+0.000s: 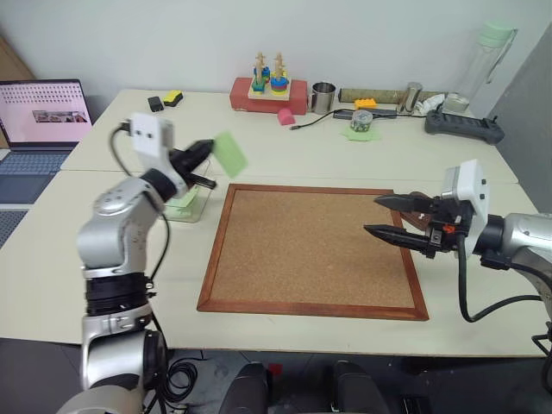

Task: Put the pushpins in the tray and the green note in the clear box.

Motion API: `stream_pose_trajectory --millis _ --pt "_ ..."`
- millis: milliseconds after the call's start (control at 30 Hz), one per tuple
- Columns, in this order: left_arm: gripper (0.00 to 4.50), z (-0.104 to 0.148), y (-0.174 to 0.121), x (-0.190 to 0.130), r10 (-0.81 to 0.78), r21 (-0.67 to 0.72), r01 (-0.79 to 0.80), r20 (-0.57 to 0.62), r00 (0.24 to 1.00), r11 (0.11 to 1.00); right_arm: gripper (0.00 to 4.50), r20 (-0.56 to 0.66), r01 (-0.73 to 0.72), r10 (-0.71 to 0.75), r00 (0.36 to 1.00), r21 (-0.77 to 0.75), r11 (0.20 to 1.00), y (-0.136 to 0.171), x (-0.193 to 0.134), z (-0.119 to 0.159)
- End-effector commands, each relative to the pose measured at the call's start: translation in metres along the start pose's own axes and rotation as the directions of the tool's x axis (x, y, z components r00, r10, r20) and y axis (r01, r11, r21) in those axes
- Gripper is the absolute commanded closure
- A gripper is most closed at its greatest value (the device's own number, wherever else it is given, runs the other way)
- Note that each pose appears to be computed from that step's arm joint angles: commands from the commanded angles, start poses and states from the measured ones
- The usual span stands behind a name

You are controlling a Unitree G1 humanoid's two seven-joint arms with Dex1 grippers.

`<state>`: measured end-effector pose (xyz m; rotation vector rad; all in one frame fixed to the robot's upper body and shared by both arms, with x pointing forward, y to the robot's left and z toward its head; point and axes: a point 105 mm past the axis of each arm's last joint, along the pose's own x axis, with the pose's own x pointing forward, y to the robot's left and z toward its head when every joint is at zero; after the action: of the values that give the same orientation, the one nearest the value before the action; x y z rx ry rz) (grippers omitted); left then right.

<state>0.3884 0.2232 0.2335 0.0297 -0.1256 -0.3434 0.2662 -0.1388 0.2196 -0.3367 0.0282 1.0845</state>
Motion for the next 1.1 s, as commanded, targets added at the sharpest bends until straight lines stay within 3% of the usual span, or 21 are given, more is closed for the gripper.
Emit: stream_pose_trajectory --millis 33,333,567,900,1100 --pt "4.47 0.017 0.023 -0.002 0.106 0.055 -0.109 0.059 0.993 0.993 1.82 0.023 -0.013 0.014 1.0 -0.03 0.999 -0.003 0.002 0.007" --pt "4.47 -0.008 0.063 -0.008 0.34 0.163 -0.336 0.0 0.94 0.928 1.82 0.013 -0.028 0.029 1.0 -0.036 0.999 -0.005 0.004 0.005" --pt "4.47 -0.018 0.067 -0.008 0.357 0.159 -0.347 -0.037 0.933 0.924 1.82 0.005 -0.026 0.027 1.0 -0.031 0.999 -0.005 0.002 0.003" --pt "2.75 -0.017 0.062 -0.015 0.294 0.204 -0.274 -0.069 0.953 0.94 1.82 -0.018 -0.017 0.017 1.0 -0.028 0.999 -0.008 0.0 -0.001" --pt "1.7 -0.009 0.052 -0.024 0.19 0.321 -0.151 -0.094 0.977 0.935 1.82 -0.036 0.001 -0.003 0.999 -0.037 0.999 -0.013 -0.003 -0.003"
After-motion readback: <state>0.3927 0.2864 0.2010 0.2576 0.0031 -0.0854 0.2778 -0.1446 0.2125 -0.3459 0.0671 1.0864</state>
